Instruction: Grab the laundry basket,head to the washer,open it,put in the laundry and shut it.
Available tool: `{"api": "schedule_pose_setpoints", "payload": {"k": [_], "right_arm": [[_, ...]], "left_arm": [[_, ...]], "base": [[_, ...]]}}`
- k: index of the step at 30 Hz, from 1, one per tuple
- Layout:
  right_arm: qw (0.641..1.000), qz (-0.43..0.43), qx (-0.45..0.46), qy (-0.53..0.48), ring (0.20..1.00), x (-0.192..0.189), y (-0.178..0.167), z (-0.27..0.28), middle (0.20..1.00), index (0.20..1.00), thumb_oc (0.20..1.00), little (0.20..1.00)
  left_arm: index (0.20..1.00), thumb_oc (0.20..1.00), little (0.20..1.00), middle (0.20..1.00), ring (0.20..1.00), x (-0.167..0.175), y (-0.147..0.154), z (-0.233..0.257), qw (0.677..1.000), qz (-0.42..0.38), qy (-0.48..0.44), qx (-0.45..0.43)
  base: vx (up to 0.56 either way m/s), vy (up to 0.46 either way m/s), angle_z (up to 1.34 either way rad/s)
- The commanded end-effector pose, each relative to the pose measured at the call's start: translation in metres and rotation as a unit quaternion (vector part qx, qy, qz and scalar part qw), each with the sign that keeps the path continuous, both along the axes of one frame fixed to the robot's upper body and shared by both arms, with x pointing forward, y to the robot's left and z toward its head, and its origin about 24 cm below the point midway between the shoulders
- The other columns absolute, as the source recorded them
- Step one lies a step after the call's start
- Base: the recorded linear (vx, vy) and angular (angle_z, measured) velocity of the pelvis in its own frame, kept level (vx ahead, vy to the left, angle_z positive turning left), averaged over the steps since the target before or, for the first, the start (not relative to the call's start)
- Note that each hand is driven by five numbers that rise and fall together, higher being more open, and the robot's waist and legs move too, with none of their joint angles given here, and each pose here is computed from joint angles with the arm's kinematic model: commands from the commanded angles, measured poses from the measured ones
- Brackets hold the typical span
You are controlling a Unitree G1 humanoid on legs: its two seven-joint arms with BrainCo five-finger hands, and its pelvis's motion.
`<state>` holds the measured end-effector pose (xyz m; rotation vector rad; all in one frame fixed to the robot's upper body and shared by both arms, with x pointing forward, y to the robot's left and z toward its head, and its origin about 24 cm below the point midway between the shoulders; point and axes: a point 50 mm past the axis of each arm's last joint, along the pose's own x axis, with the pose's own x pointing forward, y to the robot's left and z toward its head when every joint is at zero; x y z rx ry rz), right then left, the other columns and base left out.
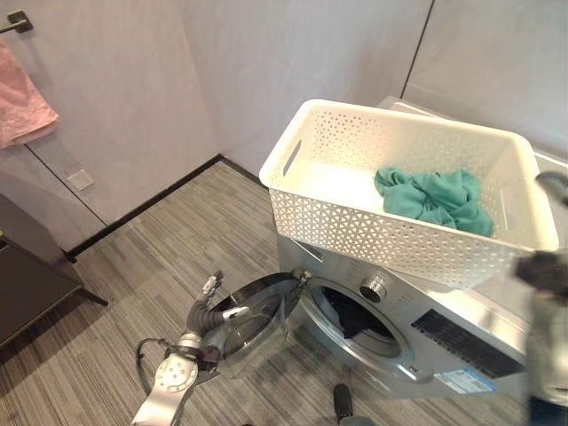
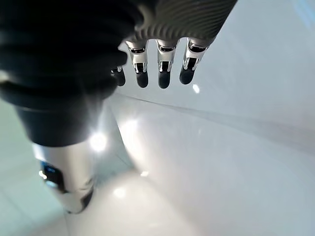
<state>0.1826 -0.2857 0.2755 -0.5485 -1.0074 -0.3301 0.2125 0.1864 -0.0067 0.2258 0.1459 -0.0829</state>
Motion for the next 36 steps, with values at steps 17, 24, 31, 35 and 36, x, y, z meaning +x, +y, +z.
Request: {"api": "schedule_pose_setpoints", "payload": {"k": [17,24,31,35,36], "right_arm": [[0.874,-0.030,-0.254,0.414,1.000,0.080,-0.029,0.040,1.000,1.000,1.000,1.000],[0.857,-0.089,-0.262,0.435,1.000,0.095,-0.046,0.042,1.000,1.000,1.000,1.000],[0.829,-0.090,-0.284,0.473,1.000,0.091,-0.048,0.035,1.000,1.000,1.000,1.000],[0.829,-0.101,-0.285,0.470,1.000,0.091,-0.050,0.037,1.000,1.000,1.000,1.000],[0.826,-0.089,-0.292,0.474,1.000,0.093,-0.045,0.034,1.000,1.000,1.000,1.000]], "left_arm": [[1.000,1.000,1.000,1.000,1.000,0.005,0.001,0.024,0.989,-0.147,0.000,-0.005],[1.000,1.000,1.000,1.000,1.000,-0.002,0.009,0.013,0.990,-0.130,0.033,-0.029],[1.000,1.000,1.000,1.000,1.000,-0.006,0.023,0.015,0.995,-0.088,0.024,-0.040],[1.000,1.000,1.000,1.000,1.000,-0.006,0.029,0.017,0.996,-0.076,0.020,-0.040],[1.000,1.000,1.000,1.000,1.000,-0.006,0.031,0.017,0.996,-0.073,0.022,-0.040]], "base": [[0.01,-0.045,0.08],[-0.02,-0.017,0.08],[0.01,-0.013,0.03],[0.00,-0.002,0.01],[0.00,0.000,0.00]]}}
